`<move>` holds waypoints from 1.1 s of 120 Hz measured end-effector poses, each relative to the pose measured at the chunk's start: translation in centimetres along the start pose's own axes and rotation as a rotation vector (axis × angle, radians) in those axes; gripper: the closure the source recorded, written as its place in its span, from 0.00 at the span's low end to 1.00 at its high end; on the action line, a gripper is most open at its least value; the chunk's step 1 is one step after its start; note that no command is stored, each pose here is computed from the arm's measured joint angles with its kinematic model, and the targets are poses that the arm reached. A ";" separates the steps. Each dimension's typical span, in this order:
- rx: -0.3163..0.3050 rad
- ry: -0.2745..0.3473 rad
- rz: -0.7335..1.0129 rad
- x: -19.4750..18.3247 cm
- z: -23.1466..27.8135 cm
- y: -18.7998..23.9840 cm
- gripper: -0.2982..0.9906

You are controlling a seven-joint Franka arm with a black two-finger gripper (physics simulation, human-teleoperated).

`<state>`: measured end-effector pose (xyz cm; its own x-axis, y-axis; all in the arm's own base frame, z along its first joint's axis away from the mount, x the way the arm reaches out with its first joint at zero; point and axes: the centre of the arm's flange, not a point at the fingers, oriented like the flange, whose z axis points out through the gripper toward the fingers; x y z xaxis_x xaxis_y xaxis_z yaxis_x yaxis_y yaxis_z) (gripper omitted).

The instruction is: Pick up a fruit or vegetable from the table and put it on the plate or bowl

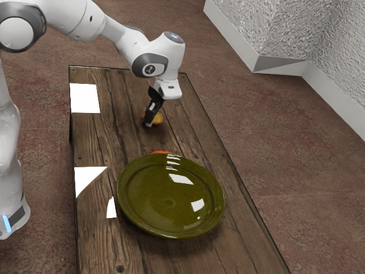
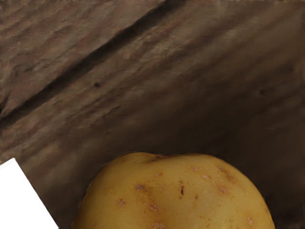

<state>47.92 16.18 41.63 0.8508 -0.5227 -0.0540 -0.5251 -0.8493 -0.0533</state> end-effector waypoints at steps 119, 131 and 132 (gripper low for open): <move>0.105 0.122 0.441 16.1 -12.7 24.9 0.53; 0.091 0.130 0.471 17.1 -12.7 28.7 0.52; 0.090 0.130 0.472 17.2 -12.7 29.0 0.52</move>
<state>47.54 -18.32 51.81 0.5121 -0.8584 0.0314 -0.8481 -0.5111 -0.1395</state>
